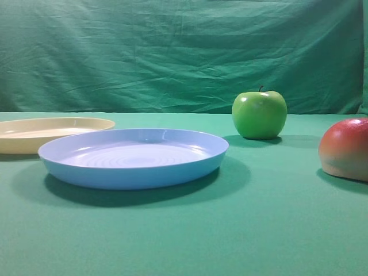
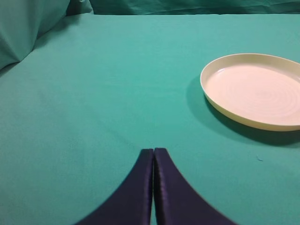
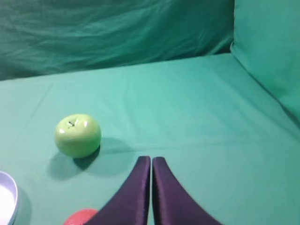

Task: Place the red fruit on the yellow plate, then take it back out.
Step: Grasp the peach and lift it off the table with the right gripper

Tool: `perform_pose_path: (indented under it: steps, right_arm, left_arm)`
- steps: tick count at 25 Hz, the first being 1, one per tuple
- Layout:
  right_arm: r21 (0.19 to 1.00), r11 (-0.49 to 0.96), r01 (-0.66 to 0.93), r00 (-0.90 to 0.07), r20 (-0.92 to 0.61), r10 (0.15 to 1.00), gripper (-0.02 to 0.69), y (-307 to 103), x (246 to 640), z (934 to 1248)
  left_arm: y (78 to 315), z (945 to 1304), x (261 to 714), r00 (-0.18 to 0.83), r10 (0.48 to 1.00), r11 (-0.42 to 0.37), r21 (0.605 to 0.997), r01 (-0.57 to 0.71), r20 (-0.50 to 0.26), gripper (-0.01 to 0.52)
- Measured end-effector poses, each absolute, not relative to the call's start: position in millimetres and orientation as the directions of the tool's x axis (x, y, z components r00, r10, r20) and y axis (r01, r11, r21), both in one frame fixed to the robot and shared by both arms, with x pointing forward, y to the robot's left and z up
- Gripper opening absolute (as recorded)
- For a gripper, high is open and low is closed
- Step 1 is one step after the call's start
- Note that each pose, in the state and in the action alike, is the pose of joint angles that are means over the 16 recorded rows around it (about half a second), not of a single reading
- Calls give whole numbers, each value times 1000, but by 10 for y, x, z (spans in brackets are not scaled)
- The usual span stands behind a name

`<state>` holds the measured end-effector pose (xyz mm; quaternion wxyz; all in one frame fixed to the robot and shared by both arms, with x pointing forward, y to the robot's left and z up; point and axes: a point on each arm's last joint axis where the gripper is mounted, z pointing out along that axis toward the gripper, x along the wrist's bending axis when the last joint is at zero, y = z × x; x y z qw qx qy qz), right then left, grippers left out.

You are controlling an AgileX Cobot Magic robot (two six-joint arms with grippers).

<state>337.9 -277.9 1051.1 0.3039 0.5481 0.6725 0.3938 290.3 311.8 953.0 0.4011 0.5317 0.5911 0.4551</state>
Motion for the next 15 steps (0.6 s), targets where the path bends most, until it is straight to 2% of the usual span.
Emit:
perform_pose_path:
  steps: [11, 15]
  right_arm:
    - [648, 329, 687, -444, 16, 896, 0, -2473, 3735, 10449]
    - [576, 390, 719, -491, 23, 871, 34, -2348, 3898, 10321]
  left_arm:
    - [3118, 9530, 2903, -113, 994, 20, 964, 263, 10, 0]
    - [3118, 9530, 2903, -113, 994, 20, 964, 263, 10, 0]
